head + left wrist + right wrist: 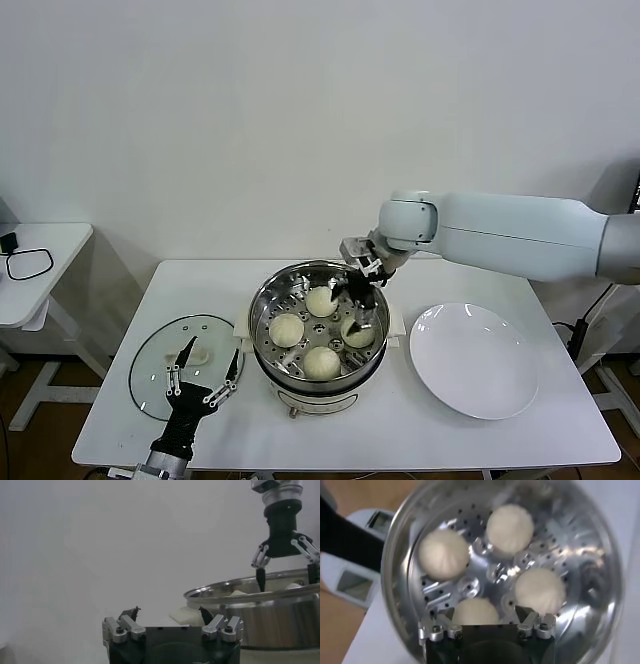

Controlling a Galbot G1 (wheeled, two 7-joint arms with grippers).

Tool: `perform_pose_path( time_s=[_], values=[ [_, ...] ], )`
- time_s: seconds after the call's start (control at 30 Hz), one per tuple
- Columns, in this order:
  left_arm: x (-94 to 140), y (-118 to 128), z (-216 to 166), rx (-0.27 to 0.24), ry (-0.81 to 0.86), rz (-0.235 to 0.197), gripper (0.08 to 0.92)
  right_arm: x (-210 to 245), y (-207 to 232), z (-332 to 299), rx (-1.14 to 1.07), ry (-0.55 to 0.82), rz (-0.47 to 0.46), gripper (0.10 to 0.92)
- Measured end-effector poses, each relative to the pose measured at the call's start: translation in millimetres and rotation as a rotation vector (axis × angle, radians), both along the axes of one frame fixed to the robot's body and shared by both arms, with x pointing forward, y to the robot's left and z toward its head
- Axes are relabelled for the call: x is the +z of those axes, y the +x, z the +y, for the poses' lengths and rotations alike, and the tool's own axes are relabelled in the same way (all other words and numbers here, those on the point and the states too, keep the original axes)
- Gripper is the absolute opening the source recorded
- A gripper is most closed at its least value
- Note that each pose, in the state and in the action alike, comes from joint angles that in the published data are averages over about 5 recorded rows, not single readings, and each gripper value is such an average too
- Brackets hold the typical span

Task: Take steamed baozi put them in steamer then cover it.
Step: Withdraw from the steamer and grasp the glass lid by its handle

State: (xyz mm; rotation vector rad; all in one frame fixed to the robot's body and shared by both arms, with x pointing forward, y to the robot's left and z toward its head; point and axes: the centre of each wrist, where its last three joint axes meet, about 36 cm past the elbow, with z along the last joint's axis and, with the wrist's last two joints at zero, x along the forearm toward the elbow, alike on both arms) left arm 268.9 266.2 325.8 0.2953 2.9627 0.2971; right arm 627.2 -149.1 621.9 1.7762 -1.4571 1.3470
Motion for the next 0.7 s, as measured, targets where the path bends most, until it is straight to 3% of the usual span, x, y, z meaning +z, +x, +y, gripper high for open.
perform_pose_path(
  time_s=[0.13, 0.3, 0.53, 0.7],
  values=[
    [5.5, 5.0, 0.7, 0.010, 0.037, -0.017, 0.823, 0.8, -8.7, -17.6, -0.042, 0.185, -0.115, 0.823],
    [12.6, 12.0, 1.9, 0.030, 0.118, -0.040, 0.823, -12.2, -23.8, -41.1, -0.175, 0.482, -0.329, 0.823],
    [21.0, 23.5, 0.3, 0.063, 0.237, -0.071, 0.823, -55.8, -39.7, -69.9, -0.481, 0.910, -0.612, 0.823],
    [20.6, 32.6, 5.2, 0.087, 0.351, -0.093, 0.823, -95.8, -52.7, -92.7, -0.713, 1.127, -0.741, 0.823]
  ],
)
